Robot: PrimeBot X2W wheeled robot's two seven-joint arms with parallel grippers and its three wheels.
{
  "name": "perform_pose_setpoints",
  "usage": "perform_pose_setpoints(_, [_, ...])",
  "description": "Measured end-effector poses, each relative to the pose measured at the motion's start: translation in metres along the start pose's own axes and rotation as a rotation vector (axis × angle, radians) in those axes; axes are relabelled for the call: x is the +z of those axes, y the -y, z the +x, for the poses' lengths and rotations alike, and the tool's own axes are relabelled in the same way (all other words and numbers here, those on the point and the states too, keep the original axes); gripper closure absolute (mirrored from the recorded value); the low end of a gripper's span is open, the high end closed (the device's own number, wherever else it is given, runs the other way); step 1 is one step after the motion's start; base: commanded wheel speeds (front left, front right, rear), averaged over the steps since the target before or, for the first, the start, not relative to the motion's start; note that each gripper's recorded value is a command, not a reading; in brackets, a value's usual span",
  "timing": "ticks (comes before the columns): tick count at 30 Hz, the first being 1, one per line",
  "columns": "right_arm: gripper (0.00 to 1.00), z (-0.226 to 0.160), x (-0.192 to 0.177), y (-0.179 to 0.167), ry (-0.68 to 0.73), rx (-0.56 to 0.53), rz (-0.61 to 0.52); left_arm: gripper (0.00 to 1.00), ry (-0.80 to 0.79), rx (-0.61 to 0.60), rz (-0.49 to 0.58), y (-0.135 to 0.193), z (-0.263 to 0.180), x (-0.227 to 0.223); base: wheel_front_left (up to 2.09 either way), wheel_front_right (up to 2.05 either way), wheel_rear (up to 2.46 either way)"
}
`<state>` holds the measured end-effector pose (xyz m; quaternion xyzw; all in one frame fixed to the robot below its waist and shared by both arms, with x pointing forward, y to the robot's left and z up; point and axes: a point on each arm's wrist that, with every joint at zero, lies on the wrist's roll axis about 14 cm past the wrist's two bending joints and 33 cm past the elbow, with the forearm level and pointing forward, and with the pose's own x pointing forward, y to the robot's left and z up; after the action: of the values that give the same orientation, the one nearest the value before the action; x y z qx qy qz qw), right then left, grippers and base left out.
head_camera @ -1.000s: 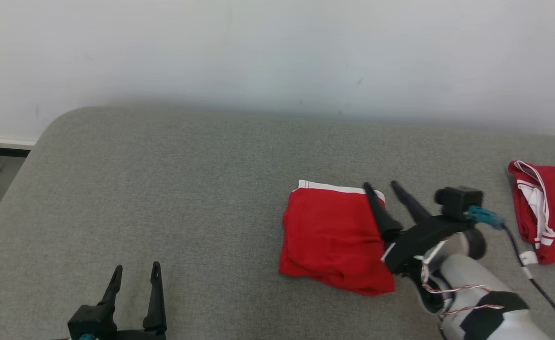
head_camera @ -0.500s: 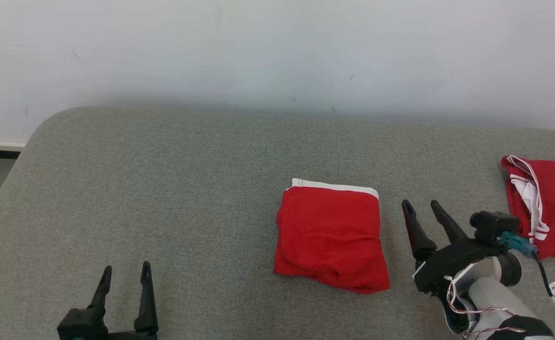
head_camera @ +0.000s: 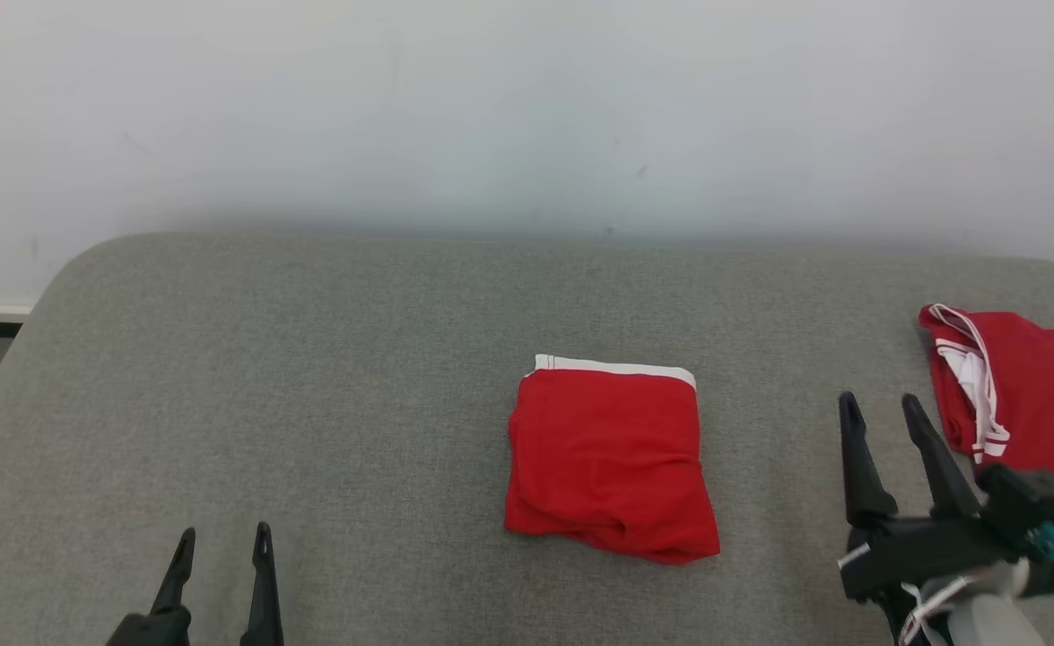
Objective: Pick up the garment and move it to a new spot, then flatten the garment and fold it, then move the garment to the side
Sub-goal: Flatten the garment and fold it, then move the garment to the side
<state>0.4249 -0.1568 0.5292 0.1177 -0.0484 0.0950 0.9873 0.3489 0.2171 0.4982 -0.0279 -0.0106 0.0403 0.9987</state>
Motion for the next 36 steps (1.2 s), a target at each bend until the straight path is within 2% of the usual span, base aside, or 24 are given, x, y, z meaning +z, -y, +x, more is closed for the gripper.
perform_pose_setpoints(6, [0.00, -0.036, 0.015, 0.017, 0.065, -0.072, -0.036, 0.00, -0.015, -0.019, 0.010, 0.004, -0.005, -0.005, 0.00, 0.00, 0.00])
perform_pose_setpoints(16, [0.00, -0.078, 0.018, 0.018, 0.091, -0.129, -0.033, 0.00, 0.025, -0.078, 0.036, 0.015, -0.008, 0.006, 0.00, 0.00, 0.00])
perform_pose_setpoints(22, [0.00, -0.091, 0.000, 0.009, 0.040, -0.123, -0.008, 0.00, 0.039, -0.117, 0.051, 0.020, -0.010, 0.011, 0.00, 0.00, 0.00])
perform_pose_setpoints(36, [0.00, -0.092, -0.016, -0.001, -0.008, -0.101, -0.010, 0.00, 0.044, -0.078, 0.058, 0.006, -0.015, 0.012, 0.00, 0.00, 0.00])
